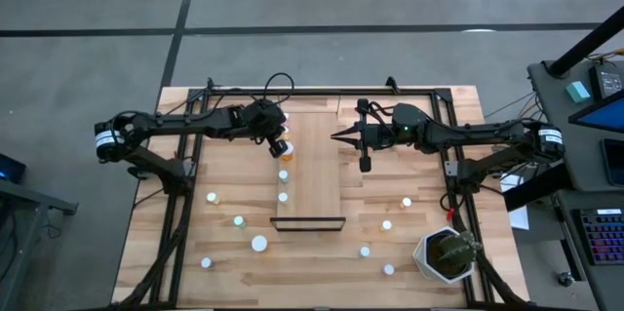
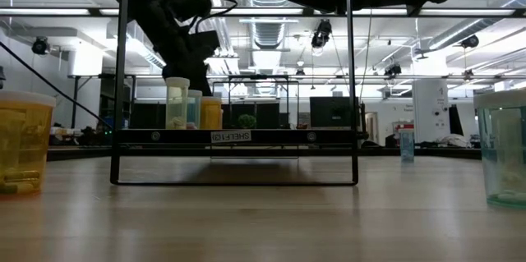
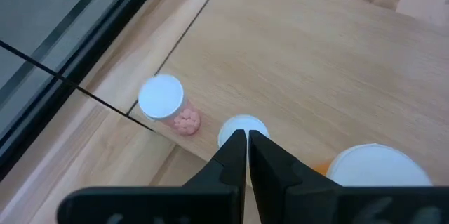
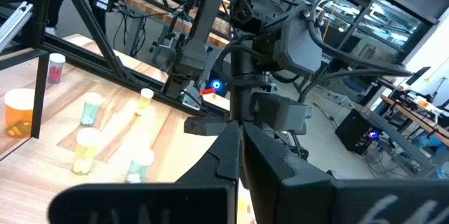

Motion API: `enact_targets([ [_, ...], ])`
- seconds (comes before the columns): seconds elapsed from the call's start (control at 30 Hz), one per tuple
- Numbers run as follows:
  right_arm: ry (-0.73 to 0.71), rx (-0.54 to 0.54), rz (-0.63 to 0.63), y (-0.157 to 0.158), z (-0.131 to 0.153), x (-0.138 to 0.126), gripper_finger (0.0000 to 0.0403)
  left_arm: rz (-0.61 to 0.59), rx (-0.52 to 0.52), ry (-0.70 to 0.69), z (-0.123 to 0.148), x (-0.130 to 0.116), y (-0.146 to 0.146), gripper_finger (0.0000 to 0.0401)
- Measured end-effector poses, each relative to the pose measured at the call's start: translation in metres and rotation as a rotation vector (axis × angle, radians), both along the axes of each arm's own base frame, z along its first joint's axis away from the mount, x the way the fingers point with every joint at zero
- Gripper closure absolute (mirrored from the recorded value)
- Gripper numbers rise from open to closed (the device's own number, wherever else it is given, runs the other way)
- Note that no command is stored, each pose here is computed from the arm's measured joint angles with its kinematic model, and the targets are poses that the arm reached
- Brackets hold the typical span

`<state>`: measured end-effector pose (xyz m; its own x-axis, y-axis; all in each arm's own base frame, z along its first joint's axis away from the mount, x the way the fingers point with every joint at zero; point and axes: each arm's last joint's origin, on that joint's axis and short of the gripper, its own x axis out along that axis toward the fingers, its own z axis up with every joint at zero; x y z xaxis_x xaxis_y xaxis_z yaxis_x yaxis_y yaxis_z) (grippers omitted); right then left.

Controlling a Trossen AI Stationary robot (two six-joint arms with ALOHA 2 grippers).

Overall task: Pick and place medicine bottles onto shelf by color
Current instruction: Put the yellow pill bottle on the shelf, then put the green pill bottle on the shelf aligned with other green pill bottle

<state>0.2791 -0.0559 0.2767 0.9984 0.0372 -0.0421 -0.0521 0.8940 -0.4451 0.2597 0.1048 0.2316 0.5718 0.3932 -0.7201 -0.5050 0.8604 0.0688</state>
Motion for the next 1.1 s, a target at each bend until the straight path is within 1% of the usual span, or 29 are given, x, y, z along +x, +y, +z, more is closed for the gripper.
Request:
enact_targets([
  [0.2, 0.000, 0.012, 0.000, 0.000, 0.000, 0.000, 0.0394, -0.004, 0.028, -0.073, 0.020, -0.008, -0.004, 0.0401],
  [0.3, 0.001, 0.058, -0.002, 0.000, 0.000, 0.000, 0.0394, -0.032, 0.052, -0.144, 0.038, -0.016, -0.015, 0.0401],
  [0.37, 0.001, 0.105, 0.002, 0.003, 0.001, 0.000, 0.0394, -0.086, 0.067, -0.204, 0.049, -0.021, -0.031, 0.0401],
  [0.47, 0.005, 0.164, 0.026, 0.010, 0.001, 0.001, 0.0394, -0.204, 0.092, -0.338, 0.062, -0.024, -0.062, 0.0401],
  [0.6, 0.011, 0.192, 0.078, 0.025, 0.004, 0.004, 0.0394, -0.361, 0.106, -0.518, 0.071, -0.031, -0.106, 0.0401],
  [0.7, 0.018, 0.205, 0.076, 0.037, 0.015, 0.008, 0.0394, -0.482, 0.078, -0.633, 0.074, -0.037, -0.136, 0.0401],
  [0.8, 0.079, 0.185, 0.080, 0.047, 0.025, 0.012, 0.0394, -0.564, 0.003, -0.738, 0.078, -0.043, -0.161, 0.0401],
  [0.87, 0.118, 0.167, 0.098, 0.053, 0.031, 0.013, 0.0394, -0.585, -0.093, -0.777, 0.081, -0.048, -0.174, 0.0401],
  [1.0, 0.125, 0.126, 0.145, 0.065, 0.038, 0.014, 0.0394, -0.550, -0.370, -0.789, 0.084, -0.055, -0.194, 0.0401],
  [1.1, 0.130, 0.107, 0.171, 0.073, 0.037, 0.014, 0.0394, -0.482, -0.607, -0.717, 0.079, -0.063, -0.208, 0.0401],
])
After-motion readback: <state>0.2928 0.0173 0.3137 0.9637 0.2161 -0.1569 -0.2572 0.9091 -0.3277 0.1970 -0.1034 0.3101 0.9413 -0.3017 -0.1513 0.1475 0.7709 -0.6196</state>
